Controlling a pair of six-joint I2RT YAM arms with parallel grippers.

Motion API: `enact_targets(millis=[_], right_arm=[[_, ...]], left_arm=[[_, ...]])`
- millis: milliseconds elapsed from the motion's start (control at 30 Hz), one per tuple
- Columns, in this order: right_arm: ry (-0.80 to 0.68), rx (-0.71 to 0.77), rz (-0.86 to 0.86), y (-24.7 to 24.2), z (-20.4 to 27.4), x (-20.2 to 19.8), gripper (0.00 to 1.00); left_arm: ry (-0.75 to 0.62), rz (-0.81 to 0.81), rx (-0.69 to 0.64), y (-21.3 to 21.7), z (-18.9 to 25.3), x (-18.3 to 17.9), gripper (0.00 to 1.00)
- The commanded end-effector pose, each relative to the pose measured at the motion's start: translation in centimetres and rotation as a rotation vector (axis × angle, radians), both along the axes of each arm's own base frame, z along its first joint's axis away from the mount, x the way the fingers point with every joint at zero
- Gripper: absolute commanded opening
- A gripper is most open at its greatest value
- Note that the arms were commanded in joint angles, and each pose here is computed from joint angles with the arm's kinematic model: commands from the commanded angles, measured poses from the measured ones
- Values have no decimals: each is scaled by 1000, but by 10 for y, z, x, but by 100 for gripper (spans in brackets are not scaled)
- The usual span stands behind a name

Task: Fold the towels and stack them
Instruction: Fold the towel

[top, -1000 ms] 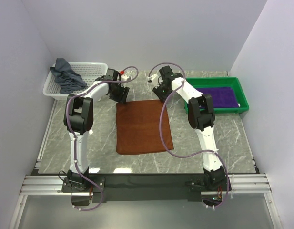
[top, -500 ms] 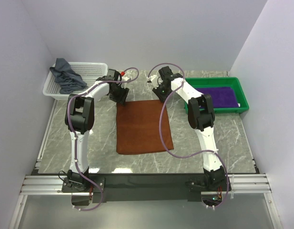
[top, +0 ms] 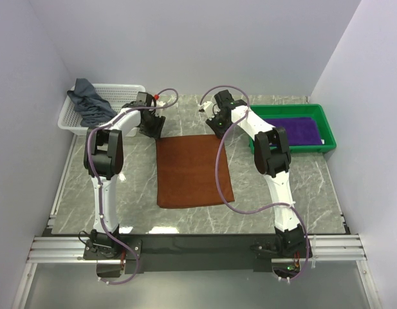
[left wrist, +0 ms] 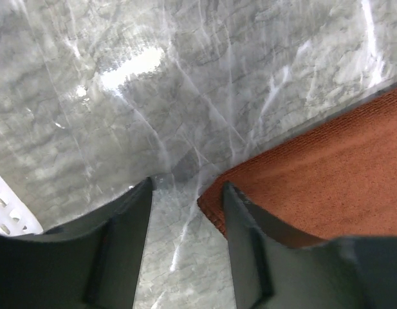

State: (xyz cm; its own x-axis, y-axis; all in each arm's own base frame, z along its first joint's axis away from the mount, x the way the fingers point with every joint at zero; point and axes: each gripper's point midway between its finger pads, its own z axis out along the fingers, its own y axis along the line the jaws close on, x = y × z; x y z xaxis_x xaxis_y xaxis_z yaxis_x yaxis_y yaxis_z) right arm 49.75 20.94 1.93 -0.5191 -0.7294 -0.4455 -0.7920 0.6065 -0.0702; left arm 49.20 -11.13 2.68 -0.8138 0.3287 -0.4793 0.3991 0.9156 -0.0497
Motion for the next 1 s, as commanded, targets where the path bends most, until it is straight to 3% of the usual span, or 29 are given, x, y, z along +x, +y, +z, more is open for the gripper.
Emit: enact_targets(millis=[0,233,600,767,967], right_arm=[[33,-37,4,-4,-20,-9,27],[33,-41,0,-5,-21,-9,25],[38,-44,6,-4,-22,-11,21],[34,-42,3,-5,-21,-11,21],[36,-43,8,-4,-21,-11,19]], left_arm=[[-33,5,13,2,18,4,51],[-14,-37,-60,-14,18,1,50],[122,13,-13,-7,-19,-21,46],[163,40,86,-5,-39,-34,46],[203,59,92,-5,-51,-42,37]])
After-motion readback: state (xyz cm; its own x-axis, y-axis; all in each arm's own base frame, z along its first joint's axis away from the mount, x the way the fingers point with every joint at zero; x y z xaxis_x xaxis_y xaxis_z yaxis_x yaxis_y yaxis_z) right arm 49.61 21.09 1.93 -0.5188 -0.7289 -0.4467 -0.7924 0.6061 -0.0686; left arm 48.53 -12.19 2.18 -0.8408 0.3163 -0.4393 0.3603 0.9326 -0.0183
